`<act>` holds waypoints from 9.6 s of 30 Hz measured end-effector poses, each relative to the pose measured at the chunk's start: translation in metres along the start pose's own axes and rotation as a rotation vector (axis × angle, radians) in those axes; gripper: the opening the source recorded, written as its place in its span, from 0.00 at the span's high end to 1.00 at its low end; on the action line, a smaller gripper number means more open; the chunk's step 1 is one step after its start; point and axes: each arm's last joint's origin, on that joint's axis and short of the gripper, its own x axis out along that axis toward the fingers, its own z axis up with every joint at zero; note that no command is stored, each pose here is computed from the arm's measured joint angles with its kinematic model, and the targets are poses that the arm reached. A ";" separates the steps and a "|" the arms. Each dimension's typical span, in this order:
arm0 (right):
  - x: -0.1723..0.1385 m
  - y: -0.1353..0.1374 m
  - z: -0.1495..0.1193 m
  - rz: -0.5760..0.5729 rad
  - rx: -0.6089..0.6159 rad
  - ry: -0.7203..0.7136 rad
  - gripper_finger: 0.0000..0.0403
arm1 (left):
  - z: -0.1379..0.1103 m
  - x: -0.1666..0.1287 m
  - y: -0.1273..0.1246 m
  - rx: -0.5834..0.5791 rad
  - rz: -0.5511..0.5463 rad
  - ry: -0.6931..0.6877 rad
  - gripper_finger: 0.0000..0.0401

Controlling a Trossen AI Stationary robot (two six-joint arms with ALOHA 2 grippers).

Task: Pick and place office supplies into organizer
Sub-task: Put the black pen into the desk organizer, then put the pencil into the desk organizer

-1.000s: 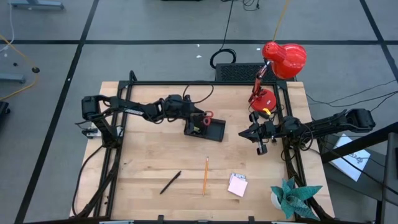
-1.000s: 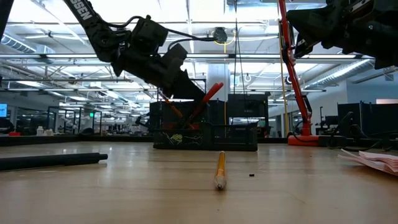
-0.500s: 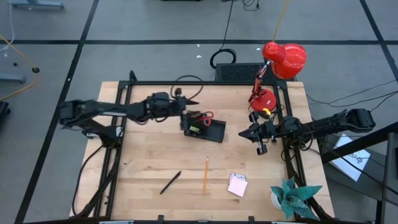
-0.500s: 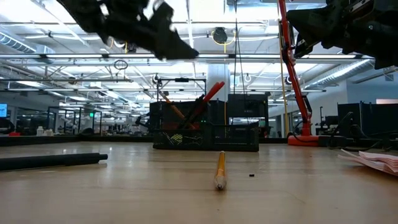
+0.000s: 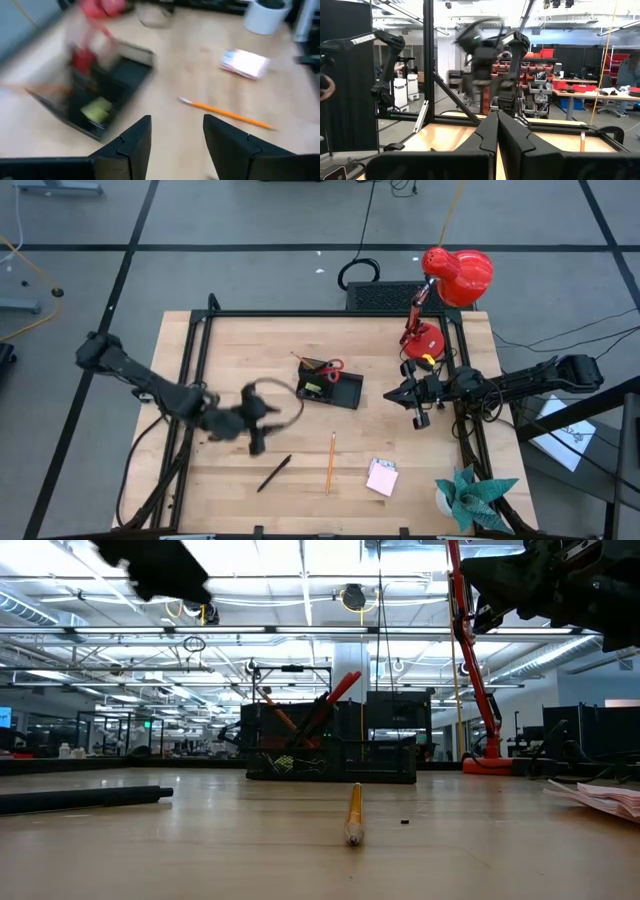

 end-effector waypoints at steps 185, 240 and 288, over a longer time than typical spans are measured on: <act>0.000 -0.002 -0.001 -0.057 0.025 0.005 0.99 | -0.011 0.145 0.150 0.244 -0.045 -0.470 0.55; 0.000 0.001 0.006 0.009 0.095 -0.057 0.99 | 0.007 0.215 -0.080 -0.194 0.183 0.487 0.60; 0.000 0.001 0.006 0.009 0.096 -0.056 0.99 | 0.020 0.191 -0.089 -0.158 0.285 0.565 0.60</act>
